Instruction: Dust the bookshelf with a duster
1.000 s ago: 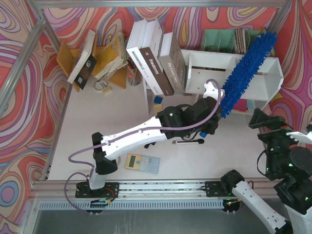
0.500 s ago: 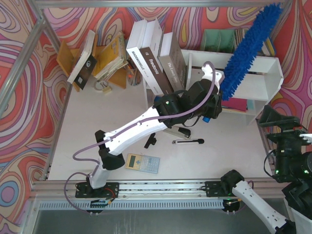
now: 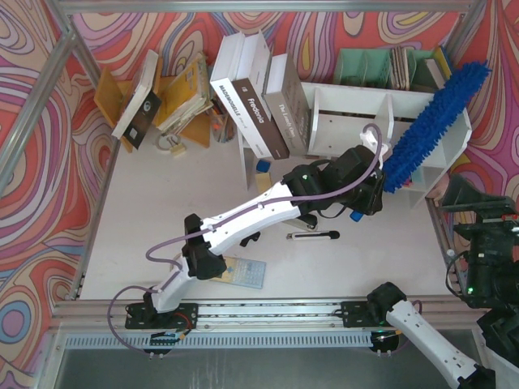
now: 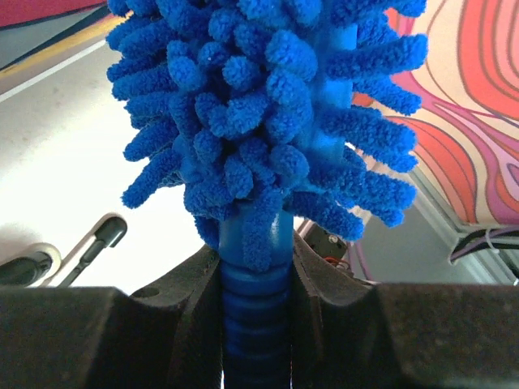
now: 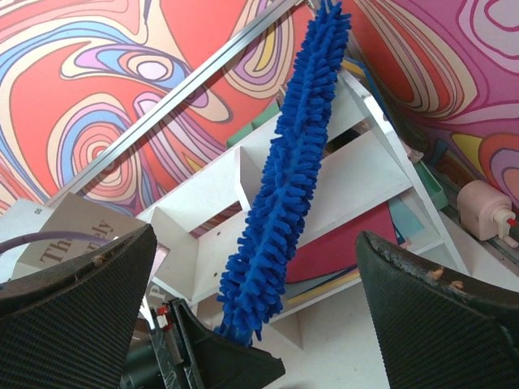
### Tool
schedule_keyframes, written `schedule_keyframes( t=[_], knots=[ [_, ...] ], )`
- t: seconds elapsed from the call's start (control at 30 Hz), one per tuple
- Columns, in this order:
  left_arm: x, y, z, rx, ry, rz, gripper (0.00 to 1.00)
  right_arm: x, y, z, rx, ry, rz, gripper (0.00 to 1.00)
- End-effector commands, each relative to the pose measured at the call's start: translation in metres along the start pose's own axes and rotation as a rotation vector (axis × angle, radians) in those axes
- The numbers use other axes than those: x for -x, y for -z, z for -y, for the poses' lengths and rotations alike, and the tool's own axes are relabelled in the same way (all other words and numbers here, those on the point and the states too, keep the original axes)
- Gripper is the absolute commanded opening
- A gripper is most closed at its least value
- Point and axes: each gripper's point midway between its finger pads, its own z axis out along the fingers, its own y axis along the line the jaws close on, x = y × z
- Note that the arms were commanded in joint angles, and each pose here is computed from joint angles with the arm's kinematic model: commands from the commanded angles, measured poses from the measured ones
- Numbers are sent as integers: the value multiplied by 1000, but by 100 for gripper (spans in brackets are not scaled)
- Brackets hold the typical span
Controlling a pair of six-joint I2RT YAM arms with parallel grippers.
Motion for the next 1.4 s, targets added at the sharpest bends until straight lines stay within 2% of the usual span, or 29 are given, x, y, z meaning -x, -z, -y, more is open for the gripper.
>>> schedule_keyframes(
  t=[0.0, 0.63, 0.77, 1.1, 1.37],
  knots=[
    [11, 16, 36, -130, -24, 31, 0, 12, -4, -2, -18, -4, 38, 97],
    [-41, 67, 65, -214, -135, -11, 0, 3, -7, 4, -49, 6, 35, 97],
    [-57, 78, 51, -157, -177, -4, 0, 0, -7, 5, -56, 10, 29, 97],
    [-65, 148, 10, -83, -188, 155, 0, -10, -9, 8, -72, 16, 8, 97],
    [-83, 206, -55, 96, -123, 232, 0, -20, -14, 6, -79, 22, -10, 97]
  ],
)
